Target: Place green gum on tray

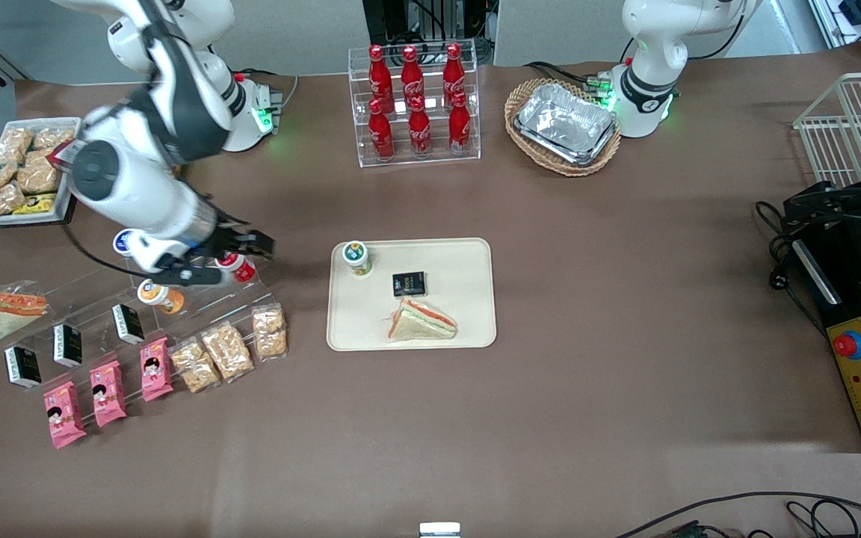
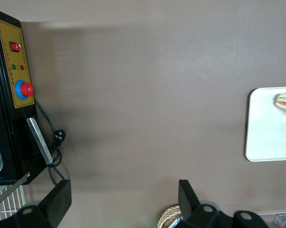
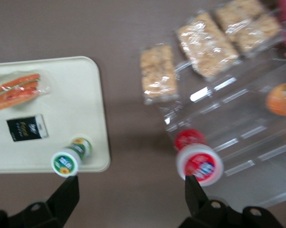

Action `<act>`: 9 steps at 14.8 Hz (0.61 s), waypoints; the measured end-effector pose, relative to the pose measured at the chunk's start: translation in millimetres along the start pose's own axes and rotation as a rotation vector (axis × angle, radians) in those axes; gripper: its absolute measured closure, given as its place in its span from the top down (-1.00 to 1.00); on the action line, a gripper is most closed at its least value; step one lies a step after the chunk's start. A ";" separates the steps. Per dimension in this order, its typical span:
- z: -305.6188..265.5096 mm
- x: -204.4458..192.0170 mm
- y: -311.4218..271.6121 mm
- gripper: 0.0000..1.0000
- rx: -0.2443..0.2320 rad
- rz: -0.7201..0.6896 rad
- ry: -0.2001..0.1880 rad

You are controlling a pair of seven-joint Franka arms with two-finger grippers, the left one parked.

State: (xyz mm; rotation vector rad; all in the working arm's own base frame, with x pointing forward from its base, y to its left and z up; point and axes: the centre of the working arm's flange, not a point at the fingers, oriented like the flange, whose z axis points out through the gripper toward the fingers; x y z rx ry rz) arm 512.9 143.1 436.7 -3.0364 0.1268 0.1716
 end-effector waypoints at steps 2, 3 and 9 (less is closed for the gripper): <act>-42.1 6.3 26.8 0.99 -0.013 0.000 -0.021; -62.9 10.7 42.4 0.99 -0.012 -0.011 -0.024; -142.1 28.7 159.5 0.99 0.011 -0.076 0.009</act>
